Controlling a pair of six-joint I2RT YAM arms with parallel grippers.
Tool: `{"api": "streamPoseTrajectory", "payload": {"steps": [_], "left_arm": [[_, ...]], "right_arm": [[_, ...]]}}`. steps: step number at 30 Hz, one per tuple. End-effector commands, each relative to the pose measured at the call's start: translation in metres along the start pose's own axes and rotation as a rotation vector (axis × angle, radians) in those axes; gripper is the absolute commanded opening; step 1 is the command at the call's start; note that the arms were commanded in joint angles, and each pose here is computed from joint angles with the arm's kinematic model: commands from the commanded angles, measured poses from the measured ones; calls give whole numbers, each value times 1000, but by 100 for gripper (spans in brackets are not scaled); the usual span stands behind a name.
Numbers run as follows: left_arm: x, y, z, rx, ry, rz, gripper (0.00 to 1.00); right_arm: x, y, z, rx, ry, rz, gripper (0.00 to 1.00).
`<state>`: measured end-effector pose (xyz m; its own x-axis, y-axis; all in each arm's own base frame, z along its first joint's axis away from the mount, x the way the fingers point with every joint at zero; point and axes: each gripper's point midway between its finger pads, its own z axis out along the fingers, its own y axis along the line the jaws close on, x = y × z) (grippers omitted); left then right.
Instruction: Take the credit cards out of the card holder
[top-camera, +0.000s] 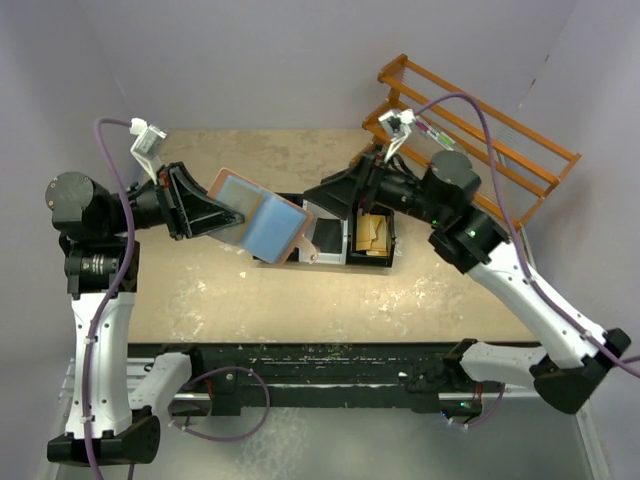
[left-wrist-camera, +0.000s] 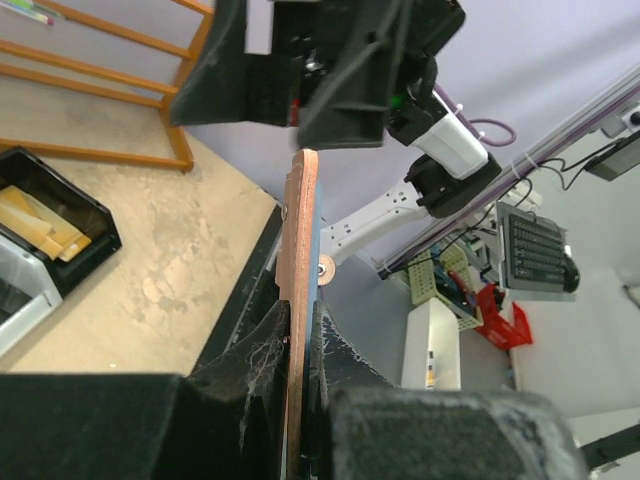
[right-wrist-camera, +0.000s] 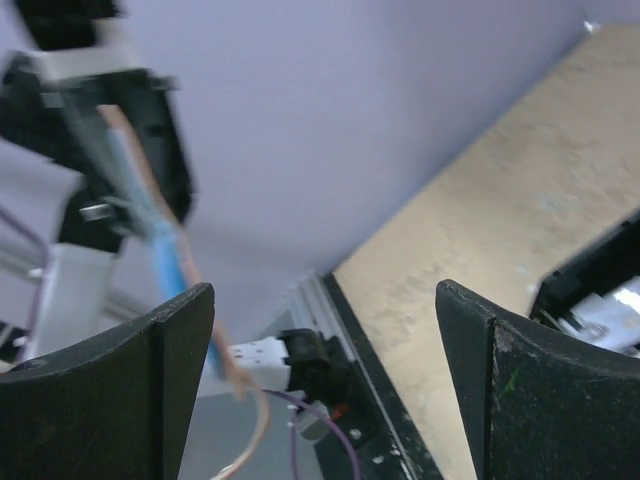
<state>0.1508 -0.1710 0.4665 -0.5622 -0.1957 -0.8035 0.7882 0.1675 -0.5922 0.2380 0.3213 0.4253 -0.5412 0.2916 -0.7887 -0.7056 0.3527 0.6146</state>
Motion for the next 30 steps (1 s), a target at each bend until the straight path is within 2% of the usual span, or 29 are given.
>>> {"api": "streamPoseTrajectory", "payload": {"steps": [1,4,7,13,16,20,24,25,26,28,30], "left_arm": [[-4,-11,0,31,-5,-45,0],[-5,-9,1,39,-9,-91,0],[-5,-9,1,39,-8,-99,0],[-4,-8,1,43,1,-137,0],[-4,-8,1,48,6,-135,0],[-1,-1,1,36,0,-117,0],[6,16,1,-6,-7,-82,15],[8,19,1,-15,-3,-81,24],[10,20,1,-17,4,-59,30],[13,22,0,-15,22,-43,36],[15,22,-1,-11,41,-29,41]], "right_arm": [[-23,58,-24,-228,-81,16,95],[-28,81,-30,-334,-87,42,100],[-18,87,-22,-344,-54,60,100],[6,105,-4,-336,9,35,93],[11,111,-3,-347,15,28,80],[14,108,0,-325,14,27,52],[19,101,9,-305,33,41,19],[21,99,12,-292,40,46,11],[21,96,14,-278,42,47,7],[22,89,15,-240,46,45,0],[26,84,13,-207,59,44,0]]}}
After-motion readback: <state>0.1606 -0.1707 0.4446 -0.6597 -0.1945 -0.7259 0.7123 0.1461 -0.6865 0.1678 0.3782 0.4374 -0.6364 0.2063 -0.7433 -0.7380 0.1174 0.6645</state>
